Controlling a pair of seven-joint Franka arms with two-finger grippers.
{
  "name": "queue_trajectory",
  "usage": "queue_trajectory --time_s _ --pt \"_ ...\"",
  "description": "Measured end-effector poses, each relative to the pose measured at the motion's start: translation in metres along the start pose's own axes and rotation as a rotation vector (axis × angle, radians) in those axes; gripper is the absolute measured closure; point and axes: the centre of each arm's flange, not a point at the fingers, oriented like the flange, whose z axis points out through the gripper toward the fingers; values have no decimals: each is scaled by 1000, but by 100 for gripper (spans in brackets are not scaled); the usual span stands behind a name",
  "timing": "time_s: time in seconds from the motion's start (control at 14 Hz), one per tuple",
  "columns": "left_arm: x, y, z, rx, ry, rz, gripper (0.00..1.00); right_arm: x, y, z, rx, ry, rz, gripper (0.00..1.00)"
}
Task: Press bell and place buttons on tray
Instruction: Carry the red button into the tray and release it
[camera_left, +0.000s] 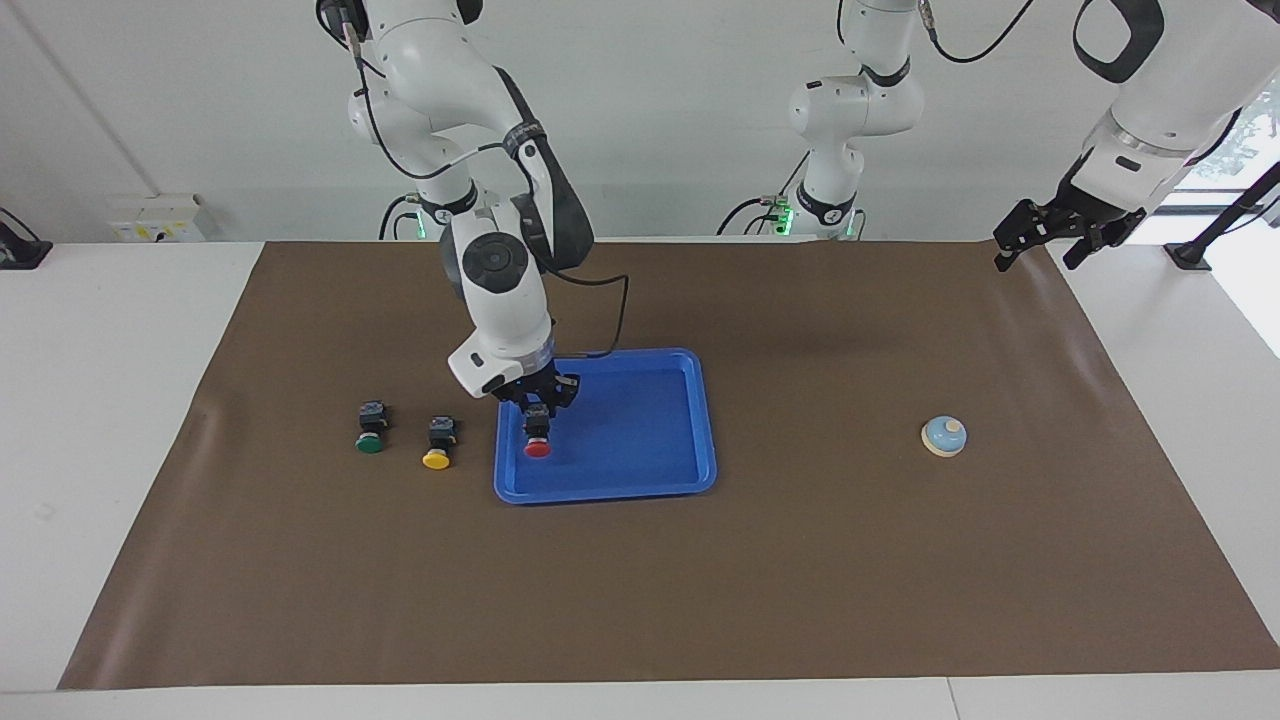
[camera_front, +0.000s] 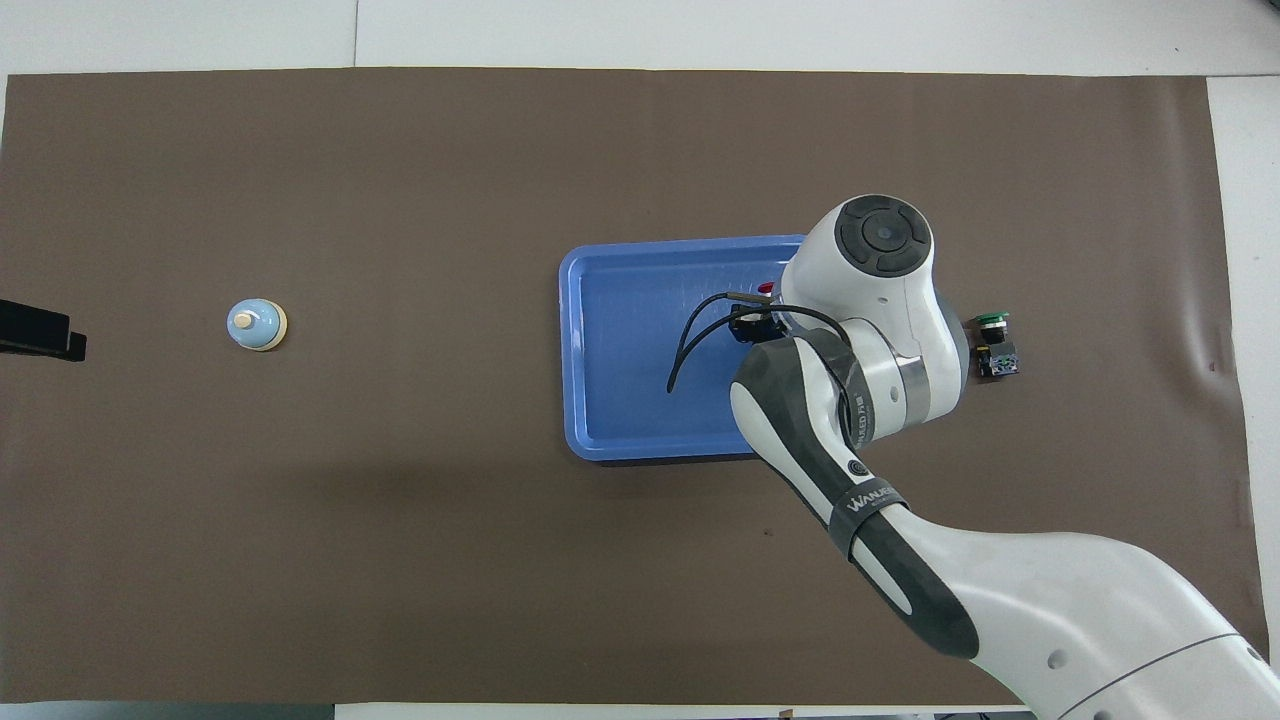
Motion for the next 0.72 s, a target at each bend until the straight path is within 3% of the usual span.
queue_trajectory --time_s 0.57,0.64,0.72 --pt "0 0 2 -1 -4 0 0 -19 -6 15 -12 -19 -25 59" --pt "0 0 2 -1 -4 0 0 -20 -6 15 -12 -20 -25 53" --pt "0 0 2 -1 -4 -1 0 -20 -7 13 -11 -18 -27 42"
